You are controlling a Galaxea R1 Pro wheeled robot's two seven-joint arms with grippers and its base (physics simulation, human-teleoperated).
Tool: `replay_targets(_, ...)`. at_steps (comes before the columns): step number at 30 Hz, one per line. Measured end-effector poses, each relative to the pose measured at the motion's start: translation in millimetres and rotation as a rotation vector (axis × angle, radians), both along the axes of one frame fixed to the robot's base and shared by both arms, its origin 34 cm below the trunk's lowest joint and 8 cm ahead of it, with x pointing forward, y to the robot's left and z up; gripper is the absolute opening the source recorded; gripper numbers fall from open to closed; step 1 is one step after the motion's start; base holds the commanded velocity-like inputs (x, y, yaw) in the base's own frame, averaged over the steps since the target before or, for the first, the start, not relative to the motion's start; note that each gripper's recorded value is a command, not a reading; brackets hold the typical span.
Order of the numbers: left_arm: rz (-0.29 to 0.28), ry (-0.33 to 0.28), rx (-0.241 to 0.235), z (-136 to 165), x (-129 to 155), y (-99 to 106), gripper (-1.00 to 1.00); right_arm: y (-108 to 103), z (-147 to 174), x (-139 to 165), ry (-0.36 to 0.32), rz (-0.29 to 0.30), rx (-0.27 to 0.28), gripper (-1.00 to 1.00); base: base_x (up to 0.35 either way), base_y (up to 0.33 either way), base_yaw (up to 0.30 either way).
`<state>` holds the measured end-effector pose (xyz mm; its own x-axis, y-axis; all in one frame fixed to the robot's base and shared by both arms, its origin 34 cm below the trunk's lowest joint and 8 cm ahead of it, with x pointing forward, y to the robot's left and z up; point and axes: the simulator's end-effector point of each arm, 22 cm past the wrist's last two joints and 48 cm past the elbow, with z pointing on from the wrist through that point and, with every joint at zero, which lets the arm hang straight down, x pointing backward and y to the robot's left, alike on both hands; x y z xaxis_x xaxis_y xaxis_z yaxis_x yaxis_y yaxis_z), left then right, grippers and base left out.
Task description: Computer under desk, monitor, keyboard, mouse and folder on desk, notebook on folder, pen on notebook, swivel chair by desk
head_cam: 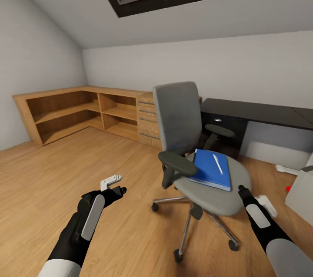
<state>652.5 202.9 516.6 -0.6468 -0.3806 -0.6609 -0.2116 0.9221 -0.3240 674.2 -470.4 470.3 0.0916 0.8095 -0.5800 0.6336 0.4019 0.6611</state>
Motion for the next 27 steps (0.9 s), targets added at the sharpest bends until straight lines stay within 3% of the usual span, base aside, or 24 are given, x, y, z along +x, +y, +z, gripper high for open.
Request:
replay_targets(3,0.0,0.0,0.0,-0.1,0.0,-0.1,1.0,10.6,0.5,5.1,0.005,0.041,0.026,1.0,0.0,0.0,0.027)
replay_targets(21,-0.001,0.002,-0.001,-1.3,-0.1,-0.3,1.0,6.8,10.8,8.8,-0.017,0.031,0.026,1.0,0.001,0.0,0.001)
replay_targets(27,0.0,-0.001,-0.001,-0.6,0.1,-0.2,1.0,5.0,11.0,8.0,-0.016,0.028,0.025,1.0,0.183,0.0,0.0)
